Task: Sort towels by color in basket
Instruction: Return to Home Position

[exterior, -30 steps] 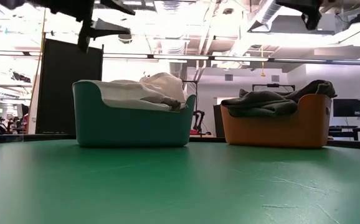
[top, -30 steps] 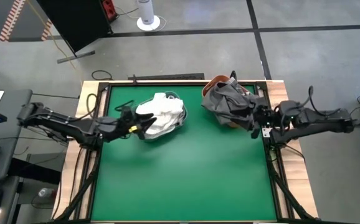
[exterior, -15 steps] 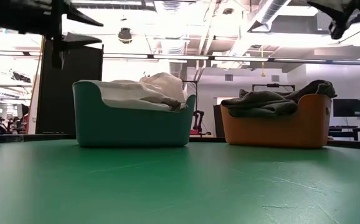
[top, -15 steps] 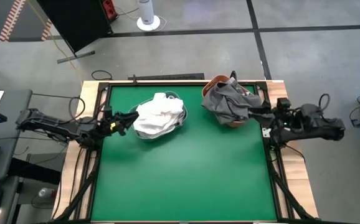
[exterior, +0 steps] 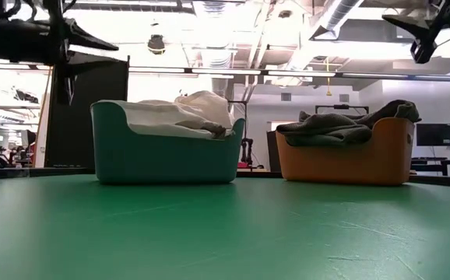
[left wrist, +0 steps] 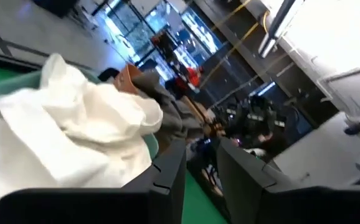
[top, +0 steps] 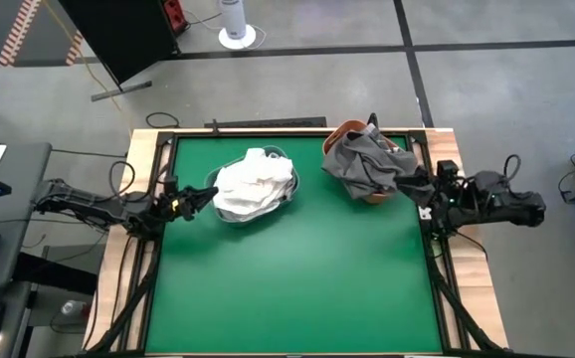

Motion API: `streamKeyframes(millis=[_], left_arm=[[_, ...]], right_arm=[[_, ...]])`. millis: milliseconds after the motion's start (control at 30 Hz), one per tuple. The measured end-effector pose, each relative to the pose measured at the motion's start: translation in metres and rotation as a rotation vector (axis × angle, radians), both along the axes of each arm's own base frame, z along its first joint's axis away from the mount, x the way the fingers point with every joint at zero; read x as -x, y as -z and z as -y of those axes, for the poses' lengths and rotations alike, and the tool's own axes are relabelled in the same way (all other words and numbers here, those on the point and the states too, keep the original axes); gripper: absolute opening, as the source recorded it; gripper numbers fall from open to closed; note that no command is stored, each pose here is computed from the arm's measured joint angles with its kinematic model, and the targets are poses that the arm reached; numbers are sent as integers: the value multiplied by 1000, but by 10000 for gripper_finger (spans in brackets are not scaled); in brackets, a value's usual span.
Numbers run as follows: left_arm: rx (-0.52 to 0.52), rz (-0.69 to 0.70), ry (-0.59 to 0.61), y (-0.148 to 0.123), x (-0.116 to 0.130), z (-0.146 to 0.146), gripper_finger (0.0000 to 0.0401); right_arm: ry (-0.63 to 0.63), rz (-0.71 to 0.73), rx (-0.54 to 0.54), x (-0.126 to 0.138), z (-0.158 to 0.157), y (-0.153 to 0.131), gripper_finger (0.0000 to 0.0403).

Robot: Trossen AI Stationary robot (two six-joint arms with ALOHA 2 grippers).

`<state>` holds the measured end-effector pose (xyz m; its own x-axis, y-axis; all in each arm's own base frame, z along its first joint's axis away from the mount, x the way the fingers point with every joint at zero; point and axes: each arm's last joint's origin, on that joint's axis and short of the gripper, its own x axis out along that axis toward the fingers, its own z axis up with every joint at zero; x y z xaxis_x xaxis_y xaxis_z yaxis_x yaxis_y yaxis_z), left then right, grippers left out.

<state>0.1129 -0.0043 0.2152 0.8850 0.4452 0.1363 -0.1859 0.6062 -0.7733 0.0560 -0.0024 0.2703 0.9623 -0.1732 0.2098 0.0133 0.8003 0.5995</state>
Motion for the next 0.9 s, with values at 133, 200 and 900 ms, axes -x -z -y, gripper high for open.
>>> streamKeyframes(millis=[133,200,900], left_arm=[[22,-18,28,12,-1,1,70],[52,-28,33,21,-1,1,63],[114,-93,42,37,-2,1,6]], right_arm=[[-4,-21,-5,-4,0,7,240],[-9,-32,-23,-6,-1,12,240],[-40,-113,-97,-29,-3,61,212]])
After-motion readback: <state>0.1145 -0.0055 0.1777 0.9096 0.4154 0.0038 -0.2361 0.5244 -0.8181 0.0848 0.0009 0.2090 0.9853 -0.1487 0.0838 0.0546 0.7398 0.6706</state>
